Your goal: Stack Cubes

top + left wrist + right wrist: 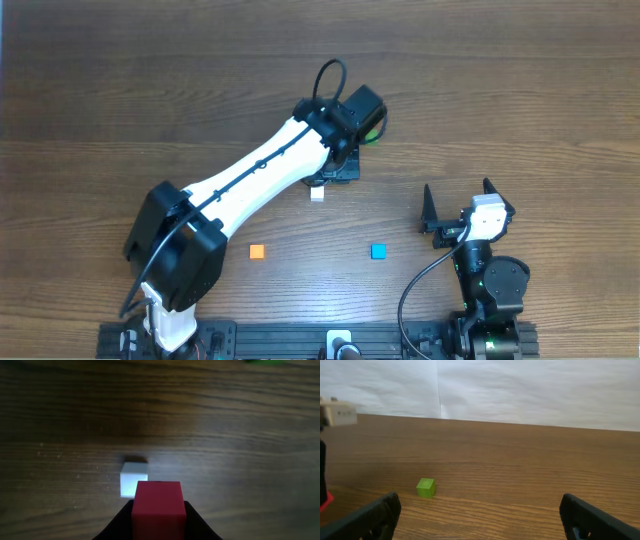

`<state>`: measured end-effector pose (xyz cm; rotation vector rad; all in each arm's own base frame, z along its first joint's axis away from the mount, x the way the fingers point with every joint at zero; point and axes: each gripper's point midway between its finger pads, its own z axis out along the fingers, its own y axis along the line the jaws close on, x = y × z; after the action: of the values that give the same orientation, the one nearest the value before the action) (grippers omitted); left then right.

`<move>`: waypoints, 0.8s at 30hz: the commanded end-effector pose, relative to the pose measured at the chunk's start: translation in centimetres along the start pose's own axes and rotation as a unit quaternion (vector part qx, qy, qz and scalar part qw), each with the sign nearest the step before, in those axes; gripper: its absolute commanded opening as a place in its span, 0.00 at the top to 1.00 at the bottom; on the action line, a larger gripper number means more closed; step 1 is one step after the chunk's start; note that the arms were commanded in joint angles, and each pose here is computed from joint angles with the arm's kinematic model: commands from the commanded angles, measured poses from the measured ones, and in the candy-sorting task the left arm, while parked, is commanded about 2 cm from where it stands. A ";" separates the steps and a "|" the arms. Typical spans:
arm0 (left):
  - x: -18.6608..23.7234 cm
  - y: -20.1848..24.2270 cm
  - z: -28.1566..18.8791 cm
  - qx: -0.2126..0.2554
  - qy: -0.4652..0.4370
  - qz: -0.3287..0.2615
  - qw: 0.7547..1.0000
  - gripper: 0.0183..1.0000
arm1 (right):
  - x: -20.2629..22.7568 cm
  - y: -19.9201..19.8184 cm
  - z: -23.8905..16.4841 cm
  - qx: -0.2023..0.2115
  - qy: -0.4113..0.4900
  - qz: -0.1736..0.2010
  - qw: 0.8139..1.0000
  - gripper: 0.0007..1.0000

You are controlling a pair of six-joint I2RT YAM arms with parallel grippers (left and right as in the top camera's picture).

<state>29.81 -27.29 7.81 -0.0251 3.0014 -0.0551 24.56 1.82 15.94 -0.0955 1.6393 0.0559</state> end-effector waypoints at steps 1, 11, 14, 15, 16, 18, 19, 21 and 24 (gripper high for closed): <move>0.0 0.7 0.1 0.004 -0.021 -0.020 1.000 0.98 | 0.2 -0.2 0.0 0.006 0.001 0.001 1.000 0.01; 0.3 1.8 1.4 -0.011 -0.035 -0.019 0.999 0.98 | 0.2 -0.2 0.0 0.006 0.001 0.001 1.000 0.01; 0.3 1.8 1.3 -0.011 -0.035 -0.018 0.999 0.98 | 0.2 -0.2 0.0 0.006 0.001 0.001 1.000 0.01; 0.4 1.9 1.3 -0.011 -0.035 -0.018 0.999 0.98 | 0.2 -0.2 0.0 0.006 0.001 0.001 1.000 0.01; 0.4 1.9 1.3 -0.012 -0.033 -0.018 0.999 0.98 | 0.2 -0.2 0.0 0.006 0.001 0.001 1.000 0.01; 0.6 2.0 1.3 -0.014 -0.031 -0.018 0.999 0.98 | 0.2 -0.2 0.0 0.006 0.001 0.001 1.000 0.01; 0.7 2.0 1.3 -0.014 -0.028 -0.017 0.999 0.98 | 0.2 -0.2 0.0 0.006 0.001 0.001 1.000 0.01; 1.0 2.2 1.3 -0.016 -0.021 -0.017 1.000 0.98 | 0.2 -0.2 0.0 0.006 0.001 0.001 1.000 0.01; 1.3 2.3 1.5 -0.017 -0.014 -0.016 1.000 0.98 | 0.2 -0.2 0.0 0.006 0.001 0.001 1.000 0.01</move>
<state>28.77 -25.36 5.11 -0.0581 2.9909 0.0129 24.56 1.82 15.94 -0.0952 1.6393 0.0562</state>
